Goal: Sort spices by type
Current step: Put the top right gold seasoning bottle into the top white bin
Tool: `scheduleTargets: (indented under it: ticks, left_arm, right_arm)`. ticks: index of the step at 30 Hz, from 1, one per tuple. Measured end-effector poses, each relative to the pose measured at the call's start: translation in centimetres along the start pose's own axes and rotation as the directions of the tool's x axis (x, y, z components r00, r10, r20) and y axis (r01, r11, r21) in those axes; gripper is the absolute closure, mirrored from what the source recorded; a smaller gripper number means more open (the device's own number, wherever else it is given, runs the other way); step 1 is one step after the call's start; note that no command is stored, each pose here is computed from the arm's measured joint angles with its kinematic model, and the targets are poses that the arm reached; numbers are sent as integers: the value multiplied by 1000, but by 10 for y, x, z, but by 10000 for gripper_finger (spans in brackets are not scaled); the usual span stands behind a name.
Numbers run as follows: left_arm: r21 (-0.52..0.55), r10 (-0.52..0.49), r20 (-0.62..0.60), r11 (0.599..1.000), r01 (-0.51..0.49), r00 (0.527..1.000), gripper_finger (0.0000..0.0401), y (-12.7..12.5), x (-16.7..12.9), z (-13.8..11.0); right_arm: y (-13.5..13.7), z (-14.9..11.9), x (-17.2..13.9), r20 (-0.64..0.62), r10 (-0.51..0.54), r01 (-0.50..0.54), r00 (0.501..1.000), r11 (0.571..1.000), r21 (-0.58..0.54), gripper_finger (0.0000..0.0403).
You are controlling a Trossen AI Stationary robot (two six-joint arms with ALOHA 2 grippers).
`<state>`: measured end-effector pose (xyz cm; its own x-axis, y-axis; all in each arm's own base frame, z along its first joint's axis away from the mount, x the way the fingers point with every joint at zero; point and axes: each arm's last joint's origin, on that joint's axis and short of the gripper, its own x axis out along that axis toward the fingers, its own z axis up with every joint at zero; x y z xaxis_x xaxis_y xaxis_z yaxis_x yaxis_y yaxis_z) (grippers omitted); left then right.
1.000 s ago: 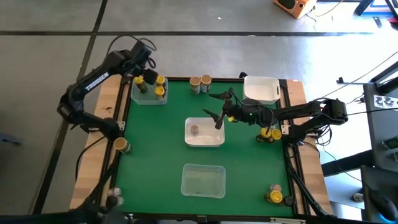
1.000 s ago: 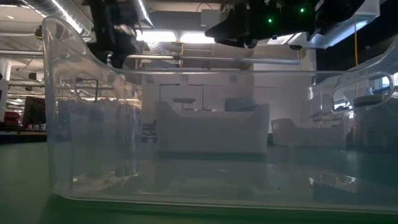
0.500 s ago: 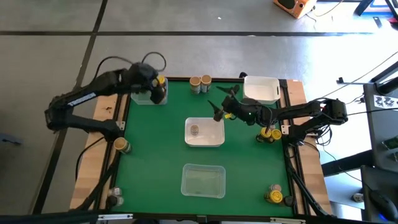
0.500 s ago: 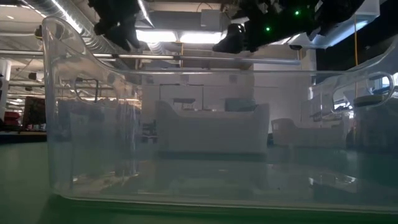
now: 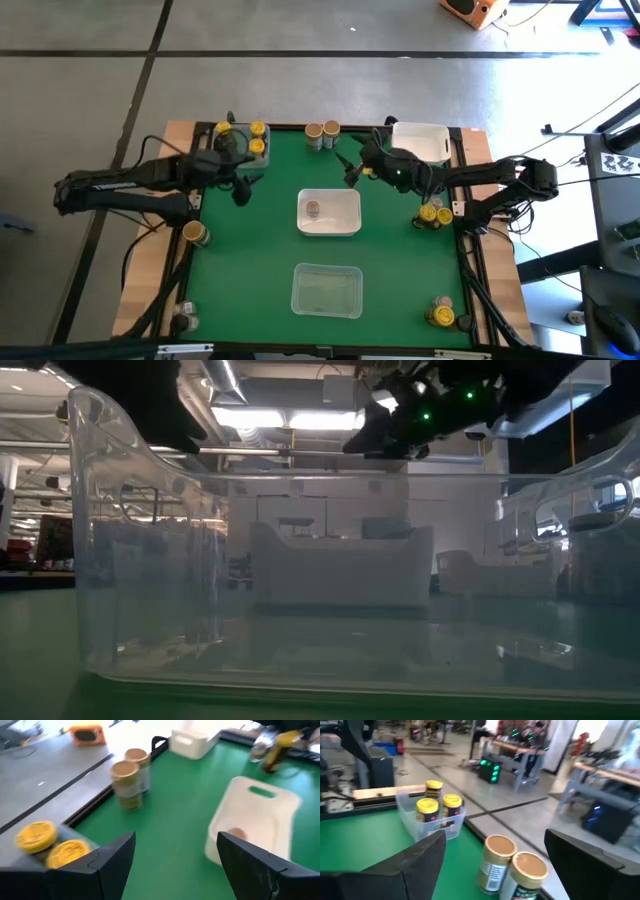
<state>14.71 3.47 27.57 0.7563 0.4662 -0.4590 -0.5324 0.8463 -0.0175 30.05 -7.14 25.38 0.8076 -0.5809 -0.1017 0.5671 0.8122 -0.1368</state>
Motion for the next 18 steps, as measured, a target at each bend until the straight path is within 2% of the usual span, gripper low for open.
scheduleTargets:
  ticks: [8, 13, 18]
  left_arm:
    - [46, -104, 77, 994, 100, 992, 123, -10, 3, -28]
    - [156, -118, 85, 982, 103, 989, 123, -13, 6, -34]
    - [249, -139, 224, 965, 82, 965, 122, -15, 4, -20]
  right_arm:
    - [-38, 13, 23, -208, 88, -83, 974, 996, 34, 66]
    - [-56, 16, 28, -214, 70, -65, 974, 997, 30, 66]
    - [-58, 16, 28, -209, 65, -39, 976, 991, 125, 66]
